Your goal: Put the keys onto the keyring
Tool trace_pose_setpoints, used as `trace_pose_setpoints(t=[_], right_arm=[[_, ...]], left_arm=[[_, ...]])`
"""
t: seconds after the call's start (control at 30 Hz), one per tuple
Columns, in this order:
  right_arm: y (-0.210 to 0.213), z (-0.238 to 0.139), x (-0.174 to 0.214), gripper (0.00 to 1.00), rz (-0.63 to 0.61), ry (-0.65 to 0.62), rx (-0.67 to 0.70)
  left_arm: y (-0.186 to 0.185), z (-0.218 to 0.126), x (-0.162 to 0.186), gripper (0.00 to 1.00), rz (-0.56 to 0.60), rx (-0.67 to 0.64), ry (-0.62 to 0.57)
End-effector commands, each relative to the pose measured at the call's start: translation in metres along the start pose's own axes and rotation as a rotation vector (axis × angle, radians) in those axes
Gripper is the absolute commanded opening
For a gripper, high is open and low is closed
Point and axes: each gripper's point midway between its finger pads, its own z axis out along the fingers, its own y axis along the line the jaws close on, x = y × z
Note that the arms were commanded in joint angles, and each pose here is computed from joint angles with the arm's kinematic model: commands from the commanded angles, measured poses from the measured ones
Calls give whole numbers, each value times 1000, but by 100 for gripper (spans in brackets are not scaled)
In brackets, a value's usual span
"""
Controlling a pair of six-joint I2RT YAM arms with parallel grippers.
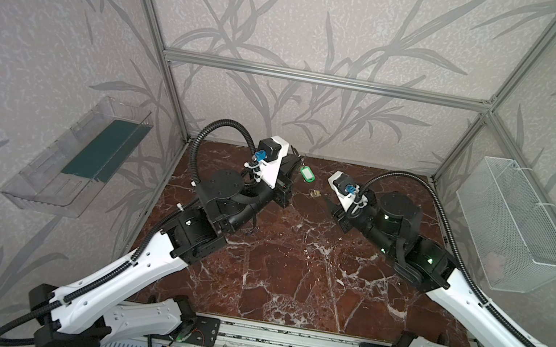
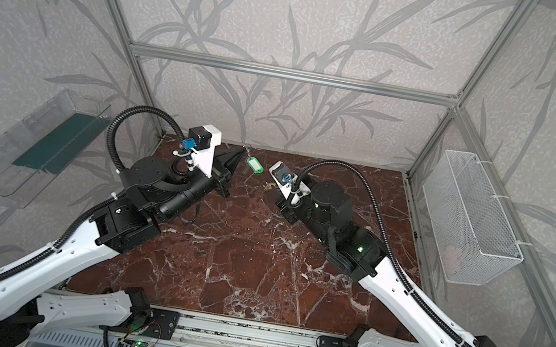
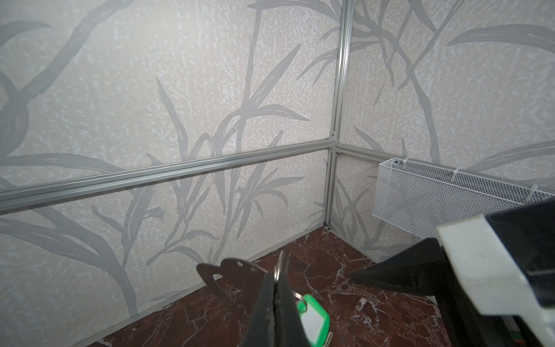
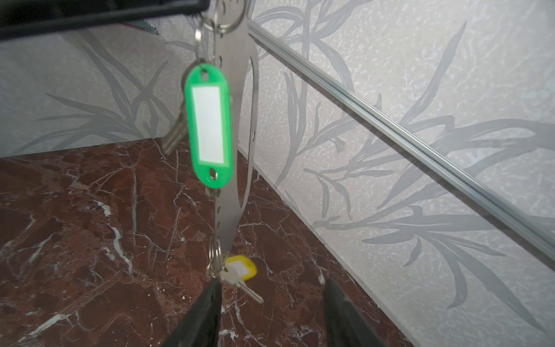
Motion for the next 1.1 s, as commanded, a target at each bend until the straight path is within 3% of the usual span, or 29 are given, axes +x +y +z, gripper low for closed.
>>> trace_pose_setpoints(t=[0.0,0.33,0.63,0.87,1.07], right_arm=[[5,-23,-28,50,108,-99,-152],[23,-41,-60,46,180,-201,-355],[23,-35,-72,48,221,-266,-369],[26,-32,-79,32,200,-278,-400],[33,-33,-77,26,196,-273,-443]], left_arm=[[-11,-9,-21,0,8,72,-35],[-19,-13,-12,0,-15,122,-39],[-34,-17,-5,0,-21,213,-73],[-49,-23,3,0,-2,302,-90],[-59,-32,2,0,-1,368,-132]])
